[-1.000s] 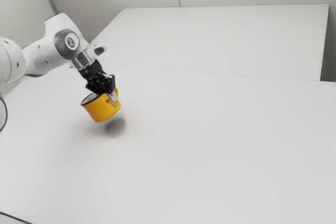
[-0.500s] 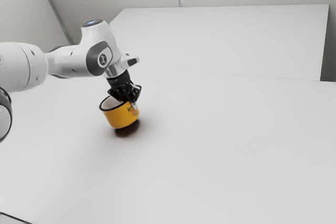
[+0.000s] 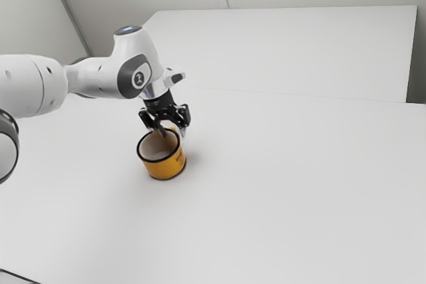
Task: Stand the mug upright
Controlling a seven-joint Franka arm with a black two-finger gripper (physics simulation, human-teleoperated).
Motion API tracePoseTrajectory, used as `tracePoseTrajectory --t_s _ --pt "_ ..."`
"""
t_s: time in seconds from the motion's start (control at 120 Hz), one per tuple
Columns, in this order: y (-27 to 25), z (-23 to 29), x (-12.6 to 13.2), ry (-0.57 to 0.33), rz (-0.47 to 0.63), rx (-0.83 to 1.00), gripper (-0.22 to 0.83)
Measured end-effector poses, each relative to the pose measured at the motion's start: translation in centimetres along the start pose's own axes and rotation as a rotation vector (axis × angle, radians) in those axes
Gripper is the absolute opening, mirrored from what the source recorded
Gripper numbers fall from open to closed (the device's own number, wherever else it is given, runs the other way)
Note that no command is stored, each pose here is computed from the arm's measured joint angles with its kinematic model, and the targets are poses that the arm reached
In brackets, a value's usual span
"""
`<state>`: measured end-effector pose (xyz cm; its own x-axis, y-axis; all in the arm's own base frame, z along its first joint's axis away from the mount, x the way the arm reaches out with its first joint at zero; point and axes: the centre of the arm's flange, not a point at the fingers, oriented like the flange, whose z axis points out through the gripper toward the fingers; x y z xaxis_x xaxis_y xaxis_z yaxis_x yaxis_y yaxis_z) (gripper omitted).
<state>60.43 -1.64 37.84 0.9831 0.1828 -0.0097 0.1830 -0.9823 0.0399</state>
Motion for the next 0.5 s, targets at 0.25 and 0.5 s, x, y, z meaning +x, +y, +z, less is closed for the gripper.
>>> tracePoseTrajectory --t_s 0.25,0.5 --pt "0.9 -6.8 -1.5 0.08 0.006 0.023 0.53" --pt "0.9 -13.8 -1.2 0.145 0.076 0.129 0.59"
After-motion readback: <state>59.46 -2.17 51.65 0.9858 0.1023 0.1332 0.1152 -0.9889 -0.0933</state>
